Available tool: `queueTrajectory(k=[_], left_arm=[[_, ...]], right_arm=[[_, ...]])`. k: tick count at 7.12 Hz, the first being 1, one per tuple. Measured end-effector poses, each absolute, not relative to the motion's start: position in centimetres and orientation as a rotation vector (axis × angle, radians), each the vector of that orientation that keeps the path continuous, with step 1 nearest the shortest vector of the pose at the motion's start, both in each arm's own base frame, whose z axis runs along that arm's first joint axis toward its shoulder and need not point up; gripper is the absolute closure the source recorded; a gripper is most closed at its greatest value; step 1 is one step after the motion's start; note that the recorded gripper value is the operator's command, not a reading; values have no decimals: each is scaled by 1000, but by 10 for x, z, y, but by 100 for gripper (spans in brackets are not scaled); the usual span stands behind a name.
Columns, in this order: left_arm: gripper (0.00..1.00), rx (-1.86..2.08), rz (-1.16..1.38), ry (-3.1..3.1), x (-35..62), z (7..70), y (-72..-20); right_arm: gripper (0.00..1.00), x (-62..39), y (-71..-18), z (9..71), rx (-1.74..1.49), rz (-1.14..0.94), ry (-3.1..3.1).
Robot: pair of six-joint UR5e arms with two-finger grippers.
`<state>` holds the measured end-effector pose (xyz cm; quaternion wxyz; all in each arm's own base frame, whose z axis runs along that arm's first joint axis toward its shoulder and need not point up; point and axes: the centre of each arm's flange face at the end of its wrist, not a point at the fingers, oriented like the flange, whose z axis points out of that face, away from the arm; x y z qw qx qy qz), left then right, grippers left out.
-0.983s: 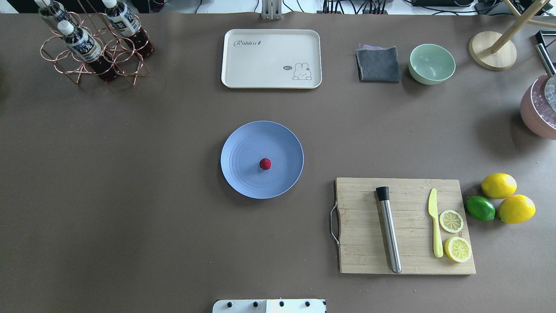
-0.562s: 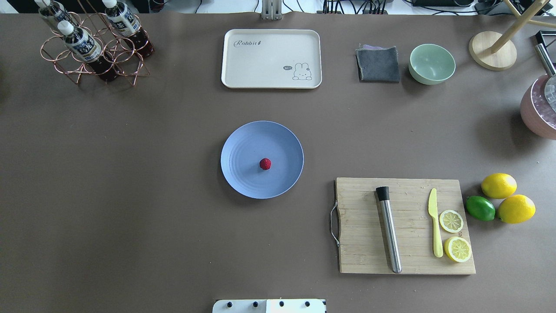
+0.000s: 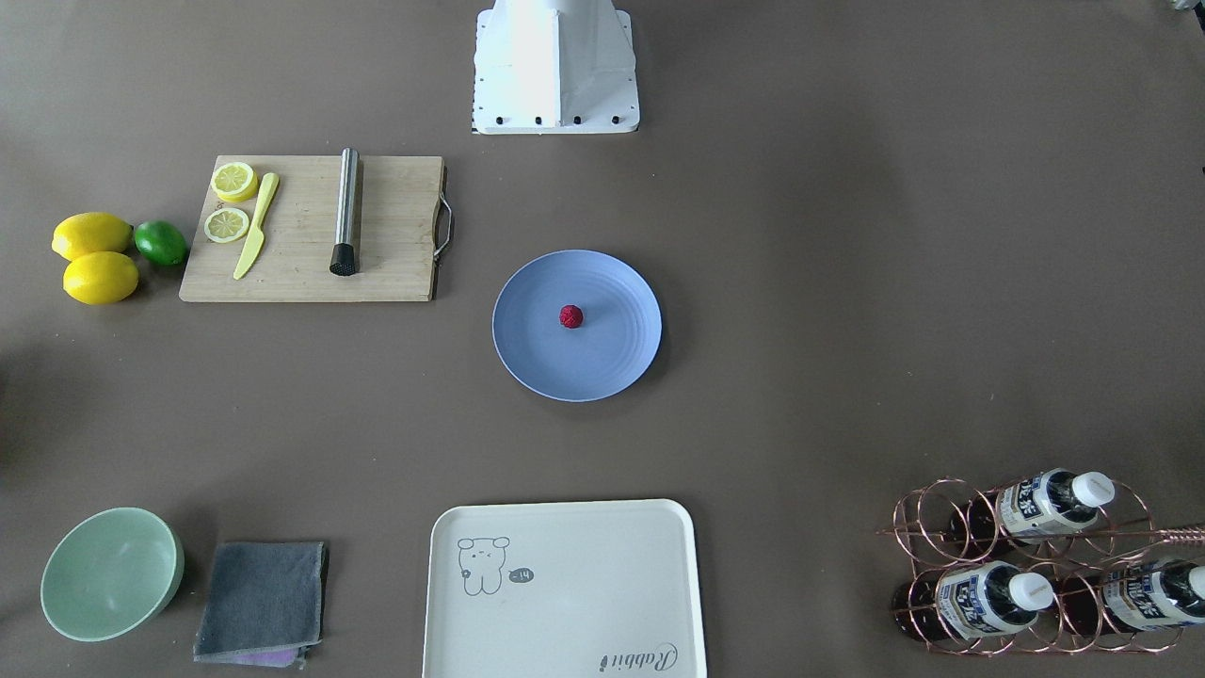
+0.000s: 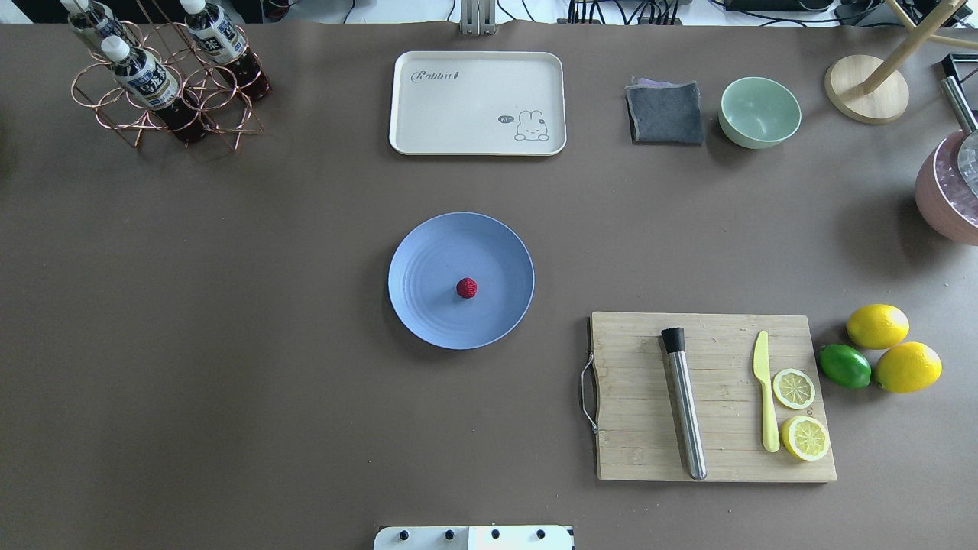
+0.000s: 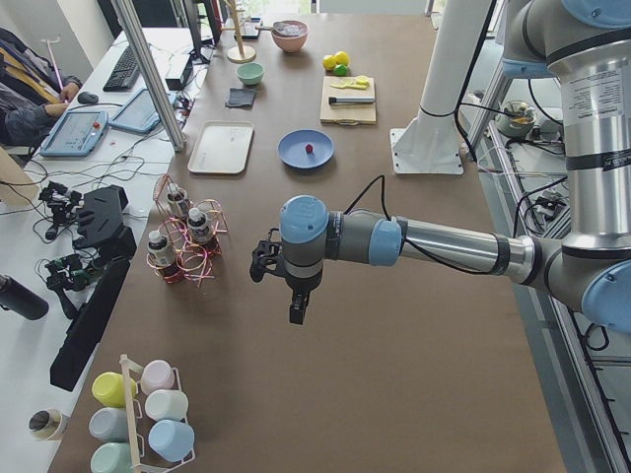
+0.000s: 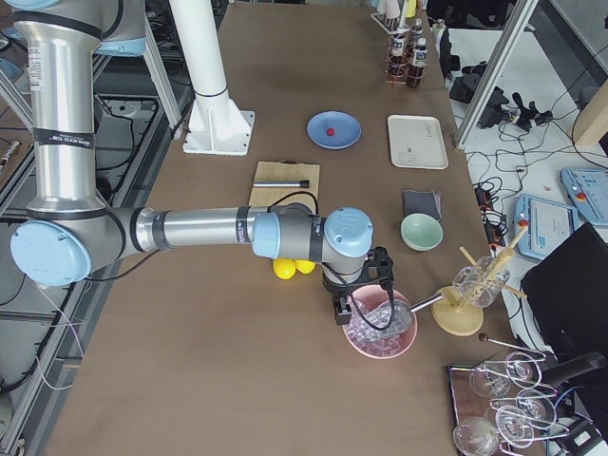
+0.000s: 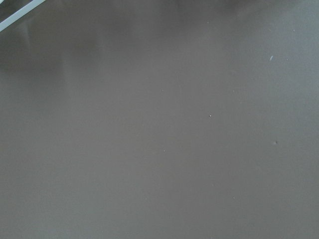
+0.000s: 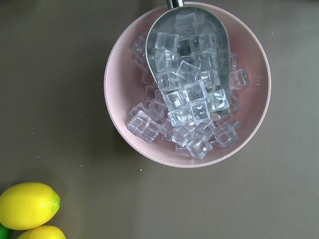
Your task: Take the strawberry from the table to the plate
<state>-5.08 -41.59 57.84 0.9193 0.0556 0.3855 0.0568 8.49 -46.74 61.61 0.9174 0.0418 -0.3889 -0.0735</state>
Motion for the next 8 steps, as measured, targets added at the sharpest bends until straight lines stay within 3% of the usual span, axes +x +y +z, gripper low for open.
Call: queueTrajectory(k=[8], left_arm=[[3,99,96,774,-59,592,-402]], right_arm=[[0,79,-467,613,84,-162,-784]])
